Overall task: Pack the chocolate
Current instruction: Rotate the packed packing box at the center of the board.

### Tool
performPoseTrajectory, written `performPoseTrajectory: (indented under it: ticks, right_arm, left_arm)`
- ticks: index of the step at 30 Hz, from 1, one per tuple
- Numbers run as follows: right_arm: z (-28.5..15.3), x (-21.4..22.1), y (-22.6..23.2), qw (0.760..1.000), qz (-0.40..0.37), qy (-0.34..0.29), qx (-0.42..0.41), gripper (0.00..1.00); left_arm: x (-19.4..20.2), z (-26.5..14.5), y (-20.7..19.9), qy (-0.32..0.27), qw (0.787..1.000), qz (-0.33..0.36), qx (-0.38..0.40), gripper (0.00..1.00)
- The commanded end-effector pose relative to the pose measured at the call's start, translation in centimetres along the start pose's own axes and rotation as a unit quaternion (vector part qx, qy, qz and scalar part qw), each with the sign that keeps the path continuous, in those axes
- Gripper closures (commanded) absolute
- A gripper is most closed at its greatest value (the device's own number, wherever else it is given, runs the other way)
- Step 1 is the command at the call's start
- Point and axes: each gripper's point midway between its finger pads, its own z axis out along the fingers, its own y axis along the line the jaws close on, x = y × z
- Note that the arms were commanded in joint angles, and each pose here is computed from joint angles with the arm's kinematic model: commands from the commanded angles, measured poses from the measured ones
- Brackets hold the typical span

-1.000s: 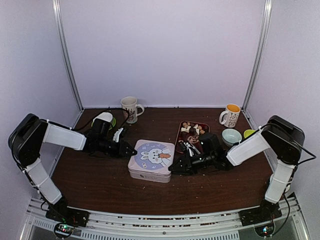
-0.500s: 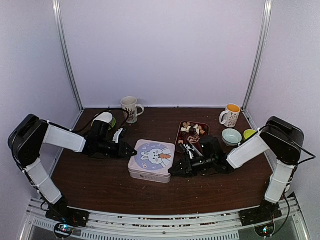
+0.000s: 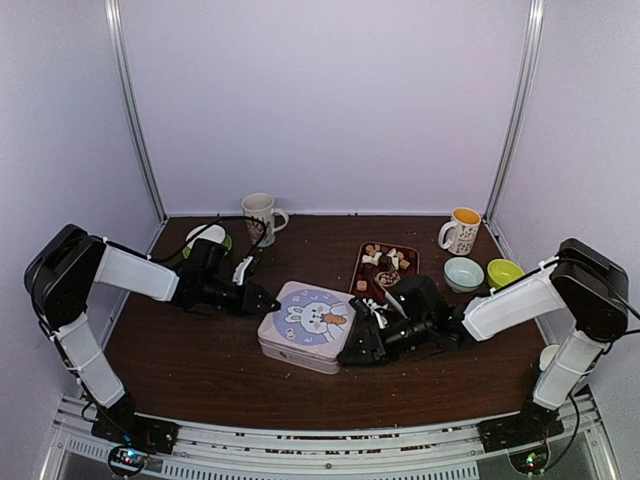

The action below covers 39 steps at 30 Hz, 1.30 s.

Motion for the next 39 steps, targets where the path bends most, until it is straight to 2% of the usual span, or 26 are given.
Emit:
performPoseTrajectory:
  ticks: [1,8,11,17,21,26,33,36,39]
  right_arm:
    - [-2.9,-1.6,-1.3,0.998,-0.016,-0.023,0.058,0.6]
    - [-6.6,-4.9,-2.3,0.991,-0.046,-0.045,0.115,0.5]
    - [-7.8,-6.4,-2.8,0.989,-0.05,-0.07,0.119,0.42]
    - [-7.9,-10.8,-2.3,0.985,-0.092,-0.088,0.114,0.33]
    - [-6.9,-14.0,-2.5,0.982,-0.113,-0.093,0.12,0.3]
    - [-5.6,-17.5,-3.8,0.975,-0.133,-0.109,0.14,0.23]
    - [-2.9,-18.7,-4.6,0.982,-0.132,-0.085,0.104,0.26]
    - [-1.8,-17.8,-4.8,0.987,-0.128,-0.059,0.08,0.29]
    - [-1.0,-16.1,-4.6,0.989,-0.131,-0.031,0.06,0.31]
  left_arm:
    - [0.6,0.8,1.0,0.017,1.0,-0.004,-0.024,0.68]
    - [-1.5,0.2,0.9,-0.001,0.999,0.011,-0.053,0.58]
    - [-2.4,-0.6,0.9,-0.015,0.997,0.015,-0.074,0.51]
    - [-3.7,-3.4,-1.1,-0.048,0.994,0.029,-0.09,0.44]
    - [-2.4,-5.1,-2.2,-0.041,0.993,0.025,-0.105,0.42]
    - [1.6,-5.6,-3.9,-0.025,0.995,-0.011,-0.097,0.42]
    - [4.9,-5.0,-5.6,-0.033,0.995,-0.054,-0.074,0.42]
    - [5.6,-4.7,-5.1,-0.043,0.995,-0.072,-0.062,0.42]
    - [5.9,-4.3,-4.6,-0.051,0.994,-0.083,-0.057,0.37]
